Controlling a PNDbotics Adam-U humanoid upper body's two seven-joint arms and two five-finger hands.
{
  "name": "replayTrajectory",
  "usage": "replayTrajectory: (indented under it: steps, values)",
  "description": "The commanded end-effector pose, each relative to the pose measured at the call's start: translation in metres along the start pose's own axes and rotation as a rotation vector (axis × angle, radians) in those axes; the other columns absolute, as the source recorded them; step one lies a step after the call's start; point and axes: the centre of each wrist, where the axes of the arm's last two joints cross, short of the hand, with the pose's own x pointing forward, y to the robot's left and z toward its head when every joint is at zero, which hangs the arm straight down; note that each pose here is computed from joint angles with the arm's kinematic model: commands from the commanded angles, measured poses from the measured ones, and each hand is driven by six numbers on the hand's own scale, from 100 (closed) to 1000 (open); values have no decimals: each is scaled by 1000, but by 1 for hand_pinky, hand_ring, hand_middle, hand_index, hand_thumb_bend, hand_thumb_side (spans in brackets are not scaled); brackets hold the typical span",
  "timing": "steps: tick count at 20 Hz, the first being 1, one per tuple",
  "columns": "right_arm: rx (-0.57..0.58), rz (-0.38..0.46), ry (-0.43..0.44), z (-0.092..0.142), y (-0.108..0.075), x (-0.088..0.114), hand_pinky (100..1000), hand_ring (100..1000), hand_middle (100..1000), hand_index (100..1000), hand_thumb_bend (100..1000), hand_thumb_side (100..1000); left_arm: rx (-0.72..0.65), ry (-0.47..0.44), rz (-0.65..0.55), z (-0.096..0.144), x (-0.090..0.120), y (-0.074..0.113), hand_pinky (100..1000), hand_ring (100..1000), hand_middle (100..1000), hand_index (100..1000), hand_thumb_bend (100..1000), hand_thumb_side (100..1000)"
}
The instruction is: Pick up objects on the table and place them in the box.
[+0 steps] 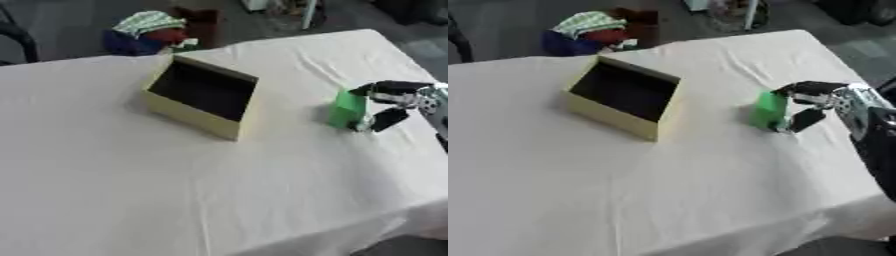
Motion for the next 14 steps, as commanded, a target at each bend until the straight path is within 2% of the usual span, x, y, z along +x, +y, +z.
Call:
replayTrajectory:
  steps: [1,3,4,5,6,8,12,13,14]
  values:
    - [-87,11,7,9,-17,-7,779,870,579,962,193,395,-2,-28,-17,-4,7,5,718,554,538,815,100,761]
    - [-139,5,-6,10,-20,-7,769,857,551,873,160,321,-3,-28,-17,-4,7,5,718,554,539,815,100,761]
    - [-160,4,-11,10,-21,-6,769,857,551,873,160,321,-2,-28,-18,-4,7,5,718,554,539,815,100,761]
    - [-180,3,-15,11,-22,-6,764,852,539,818,128,271,-2,-28,-18,-4,7,5,717,554,539,815,100,761]
    - [-201,1,-20,11,-23,-6,763,851,536,811,123,264,-3,-29,-18,-4,7,5,718,554,539,815,100,761]
    - [-260,-15,-33,11,-27,-6,749,853,510,748,100,168,-3,-28,-18,-4,7,5,718,554,539,815,100,761]
    - [-398,-32,-81,13,-44,-2,741,858,495,727,100,107,-3,-28,-19,-4,7,5,718,554,539,816,100,760]
    - [-437,-32,-101,13,-50,1,737,860,490,722,100,276,-4,-28,-18,-4,7,5,718,554,539,816,100,760]
    - [-473,-30,-123,13,-57,3,737,860,487,722,100,100,-5,-28,-18,-3,7,5,718,554,539,816,100,760]
